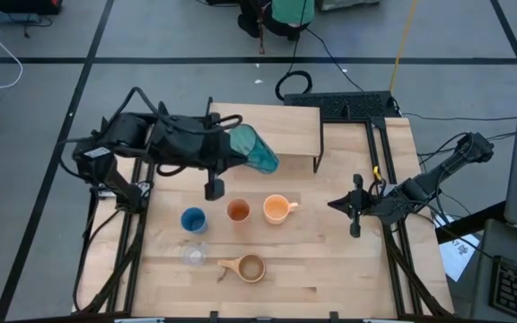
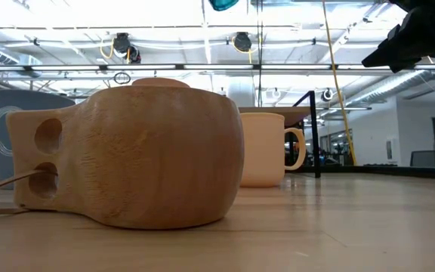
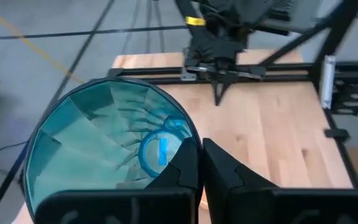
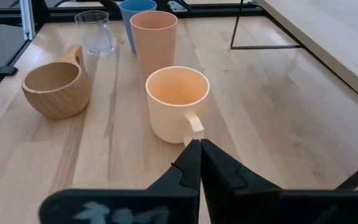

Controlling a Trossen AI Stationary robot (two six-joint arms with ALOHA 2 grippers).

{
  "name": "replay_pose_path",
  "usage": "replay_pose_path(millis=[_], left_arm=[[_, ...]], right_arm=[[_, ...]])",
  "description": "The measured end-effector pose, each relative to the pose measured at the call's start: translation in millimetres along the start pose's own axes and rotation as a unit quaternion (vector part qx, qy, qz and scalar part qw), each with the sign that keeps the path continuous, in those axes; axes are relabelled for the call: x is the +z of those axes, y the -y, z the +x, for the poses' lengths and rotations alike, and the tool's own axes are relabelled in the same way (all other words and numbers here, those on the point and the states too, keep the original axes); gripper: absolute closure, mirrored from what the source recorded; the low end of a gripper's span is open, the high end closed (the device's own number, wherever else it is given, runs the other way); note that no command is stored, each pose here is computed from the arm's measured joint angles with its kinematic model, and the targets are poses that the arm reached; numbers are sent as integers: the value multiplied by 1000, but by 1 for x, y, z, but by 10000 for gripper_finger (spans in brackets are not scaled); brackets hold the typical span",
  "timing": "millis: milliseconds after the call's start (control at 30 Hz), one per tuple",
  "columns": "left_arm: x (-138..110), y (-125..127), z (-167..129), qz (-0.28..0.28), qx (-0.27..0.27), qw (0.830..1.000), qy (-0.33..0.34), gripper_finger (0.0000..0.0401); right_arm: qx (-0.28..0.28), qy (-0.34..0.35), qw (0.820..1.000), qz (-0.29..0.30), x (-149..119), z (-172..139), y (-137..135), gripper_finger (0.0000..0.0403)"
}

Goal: Stack small to large cups/mugs on shelf
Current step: Put the blue cup on the shelf

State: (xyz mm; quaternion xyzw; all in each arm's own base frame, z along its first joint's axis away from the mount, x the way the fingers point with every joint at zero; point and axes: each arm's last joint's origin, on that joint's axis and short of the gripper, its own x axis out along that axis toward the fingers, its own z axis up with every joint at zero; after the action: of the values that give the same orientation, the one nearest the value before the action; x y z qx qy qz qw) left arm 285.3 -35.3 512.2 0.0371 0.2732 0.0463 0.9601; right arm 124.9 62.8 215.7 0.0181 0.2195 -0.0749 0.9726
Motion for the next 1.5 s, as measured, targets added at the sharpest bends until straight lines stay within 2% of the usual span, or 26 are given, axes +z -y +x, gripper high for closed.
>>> replay_pose_path(millis=[167, 267, 400, 567, 633, 767, 833, 933, 1000, 1133, 1367, 1500], left_arm=[[-1, 2, -1, 39, -41, 998, -1, 396], [-4, 4, -1, 89, -70, 993, -17, 396], [-15, 7, -3, 197, -119, 972, -57, 396], [-21, 7, -4, 272, -130, 950, -79, 396], [-25, 7, -5, 299, -146, 939, -90, 396], [-34, 9, -9, 359, -209, 902, -115, 396], [-33, 10, -10, 373, -234, 893, -92, 396], [-33, 10, -21, 414, -286, 863, -50, 396], [-33, 10, -29, 440, -298, 847, -24, 396], [-33, 8, -33, 447, -290, 846, -20, 396], [-32, 7, -26, 406, -280, 869, -43, 396], [-30, 10, -13, 367, -274, 887, -57, 396]], right_arm=[[0, 0, 1000, 0, 0, 0, 0, 403], [0, 0, 1000, -1, 0, 0, 0, 403], [0, 0, 1000, -1, 0, 0, 0, 403], [0, 0, 1000, -1, 0, 0, 0, 403], [0, 0, 1000, -1, 0, 0, 0, 403], [0, 0, 1000, 0, 0, 0, 0, 403], [0, 0, 1000, -1, 0, 0, 0, 403], [0, 0, 1000, -1, 0, 0, 0, 403], [0, 0, 1000, -1, 0, 0, 0, 403], [0, -2, 1000, -2, 0, 1, 0, 403], [0, -2, 1000, -1, 0, 2, -2, 403], [12, 31, 999, 11, 8, 4, -7, 403]])
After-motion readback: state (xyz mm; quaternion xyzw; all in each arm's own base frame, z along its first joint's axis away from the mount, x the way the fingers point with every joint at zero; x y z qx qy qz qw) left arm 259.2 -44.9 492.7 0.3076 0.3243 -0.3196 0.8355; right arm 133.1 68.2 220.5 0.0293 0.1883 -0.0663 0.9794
